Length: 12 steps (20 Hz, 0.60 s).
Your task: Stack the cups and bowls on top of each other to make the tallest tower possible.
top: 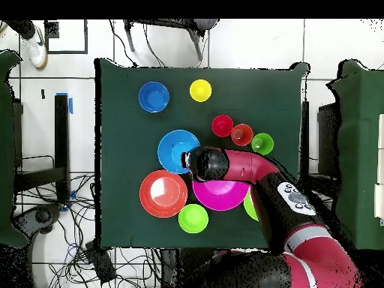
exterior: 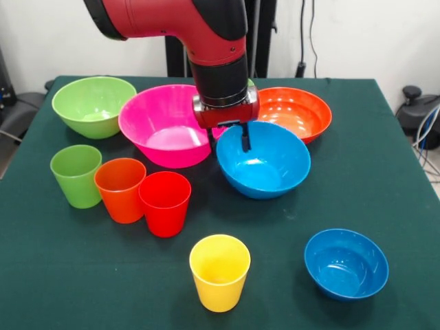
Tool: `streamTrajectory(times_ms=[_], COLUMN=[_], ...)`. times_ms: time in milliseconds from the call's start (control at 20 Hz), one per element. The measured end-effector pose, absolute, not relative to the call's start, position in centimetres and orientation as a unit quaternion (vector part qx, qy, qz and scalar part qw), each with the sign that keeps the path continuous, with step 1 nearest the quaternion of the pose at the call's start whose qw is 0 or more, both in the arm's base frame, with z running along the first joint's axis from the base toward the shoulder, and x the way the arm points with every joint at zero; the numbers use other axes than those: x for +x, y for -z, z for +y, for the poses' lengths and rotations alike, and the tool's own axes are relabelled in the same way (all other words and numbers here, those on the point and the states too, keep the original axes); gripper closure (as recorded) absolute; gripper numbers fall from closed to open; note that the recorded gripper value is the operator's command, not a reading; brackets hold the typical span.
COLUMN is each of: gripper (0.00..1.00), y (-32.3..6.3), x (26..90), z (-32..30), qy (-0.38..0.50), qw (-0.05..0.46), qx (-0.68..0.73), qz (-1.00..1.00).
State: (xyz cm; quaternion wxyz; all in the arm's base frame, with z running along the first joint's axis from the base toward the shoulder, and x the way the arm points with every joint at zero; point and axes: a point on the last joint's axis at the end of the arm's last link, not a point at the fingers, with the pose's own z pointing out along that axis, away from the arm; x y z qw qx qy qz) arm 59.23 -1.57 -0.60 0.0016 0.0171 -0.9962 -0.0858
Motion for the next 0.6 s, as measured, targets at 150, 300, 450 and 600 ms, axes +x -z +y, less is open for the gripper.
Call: streamTrajectory(times_ms=[150,300,450,600], gripper=[0.0,0.0,0.0,0.0], y=[0.57,0.54,0.54,0.51], x=[59.32,59.38,59.37,59.42], z=[-1.38,-1.24,-1.18,-1.09], qy=[0.087,0.088,0.089,0.089], qw=[0.001,0.0,0.0,0.0], qx=[0.018,0.019,0.02,0.02], qz=[-0.996,-0.996,-0.996,-0.996])
